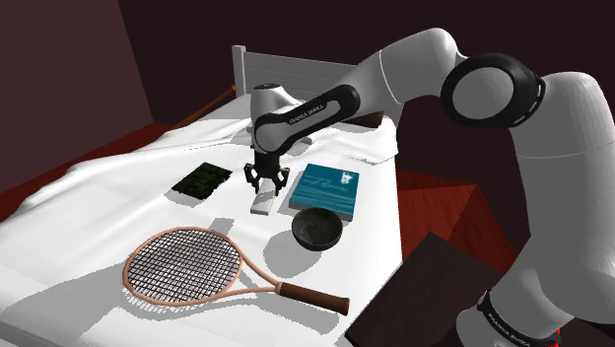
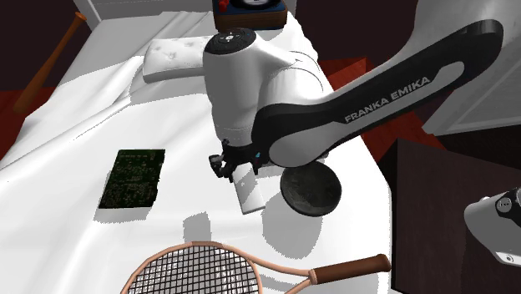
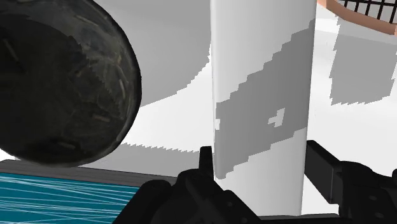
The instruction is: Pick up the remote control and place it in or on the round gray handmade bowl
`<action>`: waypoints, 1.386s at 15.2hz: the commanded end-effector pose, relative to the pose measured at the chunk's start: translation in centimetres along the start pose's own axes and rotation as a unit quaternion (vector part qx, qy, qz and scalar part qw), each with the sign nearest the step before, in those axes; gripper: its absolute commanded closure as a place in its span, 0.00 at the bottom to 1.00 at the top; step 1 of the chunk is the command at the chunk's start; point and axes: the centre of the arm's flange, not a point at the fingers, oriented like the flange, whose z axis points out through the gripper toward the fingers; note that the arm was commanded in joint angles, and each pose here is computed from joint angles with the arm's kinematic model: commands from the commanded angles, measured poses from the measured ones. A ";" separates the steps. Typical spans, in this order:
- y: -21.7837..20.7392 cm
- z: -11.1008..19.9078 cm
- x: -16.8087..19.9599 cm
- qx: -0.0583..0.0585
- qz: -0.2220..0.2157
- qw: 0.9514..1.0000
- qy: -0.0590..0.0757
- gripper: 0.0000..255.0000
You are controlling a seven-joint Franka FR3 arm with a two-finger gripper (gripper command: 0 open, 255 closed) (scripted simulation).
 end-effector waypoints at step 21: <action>17.5 -0.9 -6.4 0.000 0.000 1.000 0.000 1.00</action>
